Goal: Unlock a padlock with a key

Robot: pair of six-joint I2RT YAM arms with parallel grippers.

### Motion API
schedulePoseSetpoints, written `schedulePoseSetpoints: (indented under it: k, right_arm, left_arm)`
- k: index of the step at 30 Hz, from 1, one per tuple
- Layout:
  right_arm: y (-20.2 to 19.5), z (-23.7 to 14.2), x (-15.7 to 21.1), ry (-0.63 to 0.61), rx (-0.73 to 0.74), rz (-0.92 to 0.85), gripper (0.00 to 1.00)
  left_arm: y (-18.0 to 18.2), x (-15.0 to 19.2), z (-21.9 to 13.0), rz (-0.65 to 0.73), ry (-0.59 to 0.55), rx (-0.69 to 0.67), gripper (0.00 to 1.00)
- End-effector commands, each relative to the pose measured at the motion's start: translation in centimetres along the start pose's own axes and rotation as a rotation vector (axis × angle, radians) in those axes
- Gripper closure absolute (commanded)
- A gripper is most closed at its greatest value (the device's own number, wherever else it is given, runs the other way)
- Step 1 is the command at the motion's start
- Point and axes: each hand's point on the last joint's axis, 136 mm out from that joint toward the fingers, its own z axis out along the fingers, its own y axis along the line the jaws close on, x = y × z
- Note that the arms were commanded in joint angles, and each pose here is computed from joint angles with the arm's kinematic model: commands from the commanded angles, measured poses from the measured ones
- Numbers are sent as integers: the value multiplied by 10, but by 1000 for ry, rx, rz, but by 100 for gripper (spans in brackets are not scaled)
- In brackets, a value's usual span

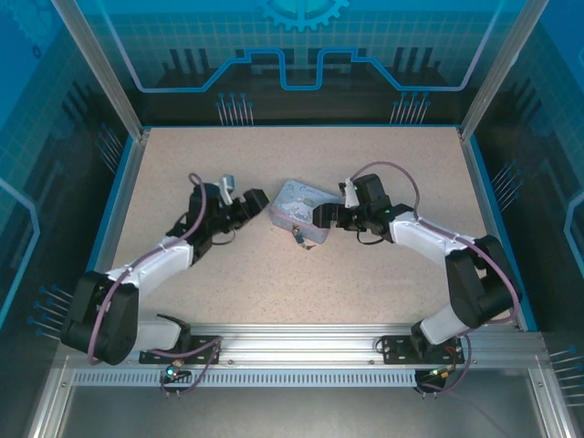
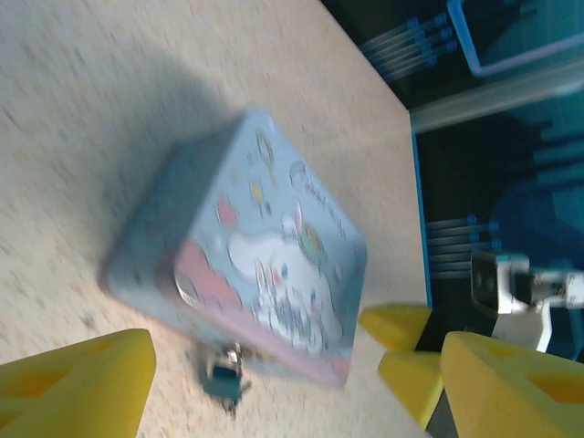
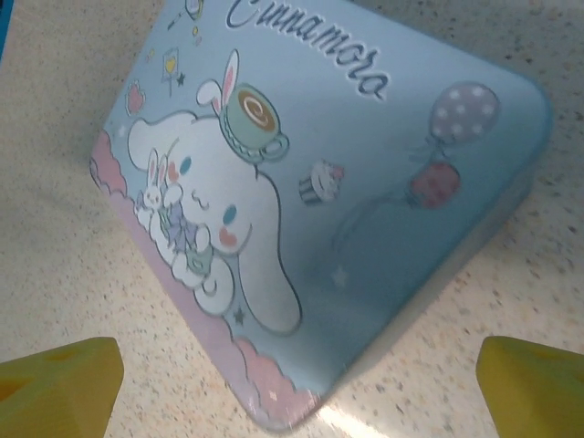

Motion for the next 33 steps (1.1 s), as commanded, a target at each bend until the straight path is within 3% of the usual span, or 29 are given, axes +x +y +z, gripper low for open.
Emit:
schedulePoseSetpoints:
  k: [1, 8, 14, 21, 27, 30, 33]
  right_arm:
    - [5, 7, -18, -7, -29, 61, 0]
    - [1, 25, -30, 37, 6, 102, 0]
    - [12, 42, -47, 52, -39, 47, 0]
    - [13, 56, -80, -1, -28, -82, 0]
    - [-14, 4, -115, -143, 93, -150, 0]
    - [-15, -25, -105, -159, 95, -189, 0]
    - [3, -33, -67, -120, -33, -183, 9]
  left_arm:
    - [29, -9, 10, 54, 74, -95, 17]
    - [30, -17, 68, 29, 174, -23, 16]
    - [26, -4, 90, 25, 229, 9, 22]
    - [15, 1, 72, 33, 202, 37, 23]
    - [15, -1, 52, 74, 165, -12, 22]
    - [12, -14, 35, 135, 111, -57, 21]
    - [-9, -22, 24, 186, 89, -25, 22]
